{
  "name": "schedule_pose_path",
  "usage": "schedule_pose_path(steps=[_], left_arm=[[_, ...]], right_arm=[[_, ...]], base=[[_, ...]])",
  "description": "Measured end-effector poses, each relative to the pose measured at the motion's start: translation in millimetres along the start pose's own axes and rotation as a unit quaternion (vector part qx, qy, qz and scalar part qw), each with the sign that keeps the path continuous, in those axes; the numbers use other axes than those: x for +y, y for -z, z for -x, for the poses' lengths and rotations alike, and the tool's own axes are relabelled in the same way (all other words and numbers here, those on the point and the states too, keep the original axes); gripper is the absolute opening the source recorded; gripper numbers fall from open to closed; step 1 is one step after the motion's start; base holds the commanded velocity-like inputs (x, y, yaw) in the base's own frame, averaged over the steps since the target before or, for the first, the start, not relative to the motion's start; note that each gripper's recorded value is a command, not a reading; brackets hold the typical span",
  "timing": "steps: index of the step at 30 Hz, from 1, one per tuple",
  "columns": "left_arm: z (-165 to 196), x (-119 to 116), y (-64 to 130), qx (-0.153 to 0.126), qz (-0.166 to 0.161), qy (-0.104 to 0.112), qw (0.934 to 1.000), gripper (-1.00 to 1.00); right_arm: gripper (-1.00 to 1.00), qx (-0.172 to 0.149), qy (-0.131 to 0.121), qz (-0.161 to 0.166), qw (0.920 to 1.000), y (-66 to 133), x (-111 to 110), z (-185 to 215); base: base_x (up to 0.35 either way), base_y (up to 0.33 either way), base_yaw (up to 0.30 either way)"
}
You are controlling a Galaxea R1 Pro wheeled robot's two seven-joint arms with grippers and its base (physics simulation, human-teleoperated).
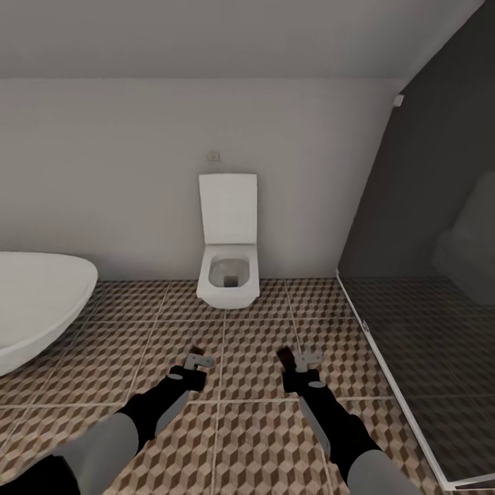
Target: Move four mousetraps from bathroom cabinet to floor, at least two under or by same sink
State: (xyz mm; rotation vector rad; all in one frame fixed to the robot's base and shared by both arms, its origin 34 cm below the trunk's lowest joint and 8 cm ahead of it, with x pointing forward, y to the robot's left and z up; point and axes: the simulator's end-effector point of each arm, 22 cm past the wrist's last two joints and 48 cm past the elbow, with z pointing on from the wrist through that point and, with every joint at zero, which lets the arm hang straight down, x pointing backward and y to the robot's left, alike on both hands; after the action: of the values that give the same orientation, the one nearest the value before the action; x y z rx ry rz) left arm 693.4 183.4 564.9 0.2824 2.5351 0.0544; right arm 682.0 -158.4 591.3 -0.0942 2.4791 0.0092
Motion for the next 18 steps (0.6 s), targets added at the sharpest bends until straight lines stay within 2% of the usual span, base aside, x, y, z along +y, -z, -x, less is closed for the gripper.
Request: schedule_pose_path(steps=[18], left_arm=[[-33,-10,-33.9,0.013,-0.005,0.000,0.9999,-1.00]], right_arm=[[-1.00,0.014,-0.001,0.001,0.9999,-31.8,2,-36]], base=[[0.000,0.000,0.000]])
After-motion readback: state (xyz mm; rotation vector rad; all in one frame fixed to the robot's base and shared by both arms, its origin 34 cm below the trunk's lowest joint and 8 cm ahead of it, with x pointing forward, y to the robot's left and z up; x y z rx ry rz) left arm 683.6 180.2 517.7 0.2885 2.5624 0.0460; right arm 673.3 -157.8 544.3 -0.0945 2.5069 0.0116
